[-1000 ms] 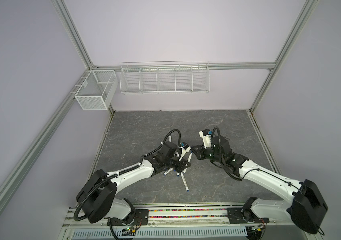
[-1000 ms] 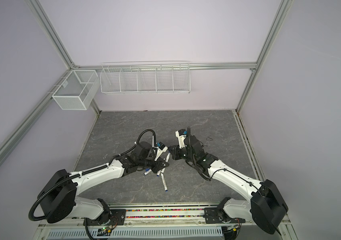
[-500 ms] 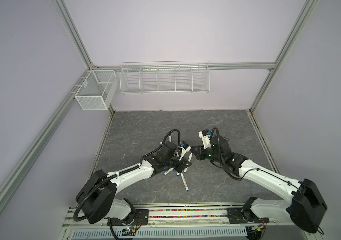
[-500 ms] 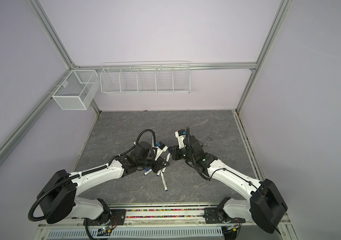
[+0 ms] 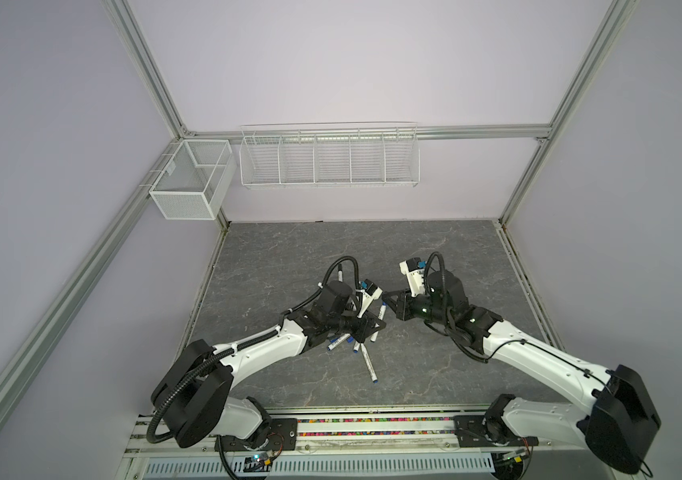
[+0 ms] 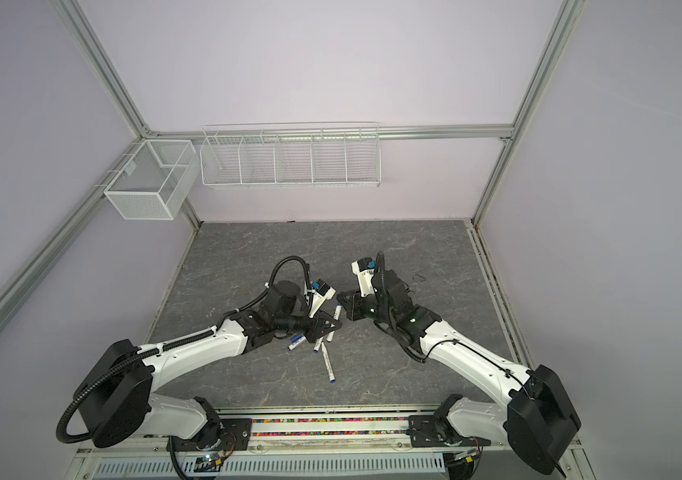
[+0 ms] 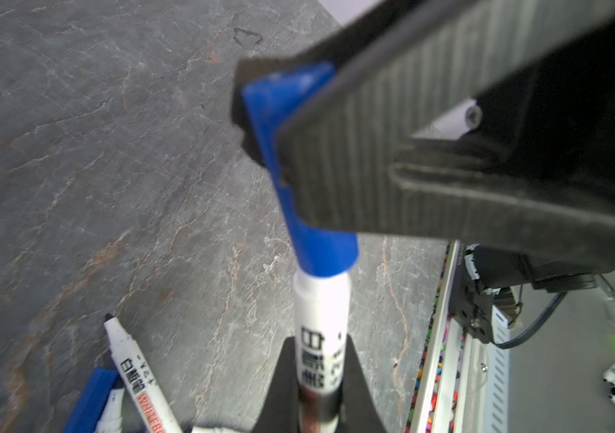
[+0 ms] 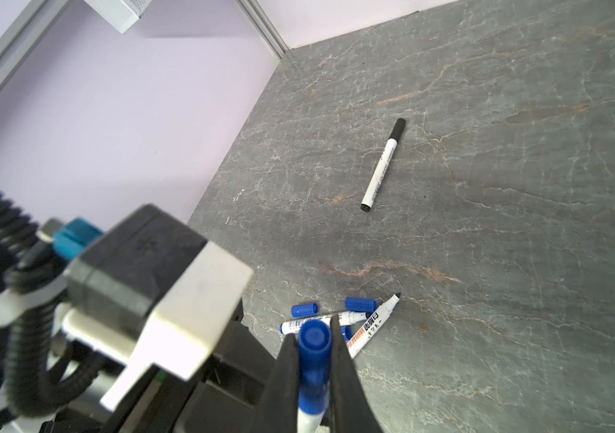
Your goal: Insert the pens into the pen caps
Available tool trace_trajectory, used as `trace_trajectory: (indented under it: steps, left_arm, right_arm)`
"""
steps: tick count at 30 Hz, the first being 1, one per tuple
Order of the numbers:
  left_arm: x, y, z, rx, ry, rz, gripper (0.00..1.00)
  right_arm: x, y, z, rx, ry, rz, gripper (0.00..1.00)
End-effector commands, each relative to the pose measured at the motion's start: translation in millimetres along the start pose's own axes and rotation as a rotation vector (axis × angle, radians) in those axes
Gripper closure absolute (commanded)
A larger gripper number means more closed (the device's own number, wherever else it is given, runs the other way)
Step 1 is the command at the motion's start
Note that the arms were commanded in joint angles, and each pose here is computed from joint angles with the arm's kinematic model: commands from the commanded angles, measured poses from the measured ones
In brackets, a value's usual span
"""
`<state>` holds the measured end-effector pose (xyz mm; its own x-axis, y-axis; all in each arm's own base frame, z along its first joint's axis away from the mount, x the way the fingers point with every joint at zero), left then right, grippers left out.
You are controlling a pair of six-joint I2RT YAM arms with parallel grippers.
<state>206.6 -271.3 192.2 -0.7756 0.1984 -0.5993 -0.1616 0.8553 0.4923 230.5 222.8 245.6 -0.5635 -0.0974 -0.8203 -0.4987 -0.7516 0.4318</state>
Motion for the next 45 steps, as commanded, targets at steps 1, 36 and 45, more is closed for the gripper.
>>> trace_trajectory:
  steps: [1, 36, 45]
  left_arm:
    - [-41, 16, -3, 0.052, 0.016, -0.174, 1.0]
    - [-17, 21, -15, -0.102, -0.243, -0.13, 1.0]
    - [-16, 26, -21, -0.05, -0.26, -0.174, 1.0]
  right_arm:
    - [13, 15, 13, -0.126, 0.026, 0.096, 0.92]
    - [48, 14, 30, -0.526, -0.021, 0.456, 0.92]
    - [46, 17, 28, -0.556, -0.058, 0.447, 0.91]
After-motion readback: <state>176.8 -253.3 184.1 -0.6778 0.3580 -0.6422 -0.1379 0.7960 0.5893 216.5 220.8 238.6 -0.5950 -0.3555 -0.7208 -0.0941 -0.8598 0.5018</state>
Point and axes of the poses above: each gripper's point midway between its finger pads, its own y axis back along the fingers, its own z axis along the line the jaws close on, x = y × z, the point moved 8 cm from there along y, back along the fingers, and after that the axes turned 14 degrees about y, right-handed, at the moved point
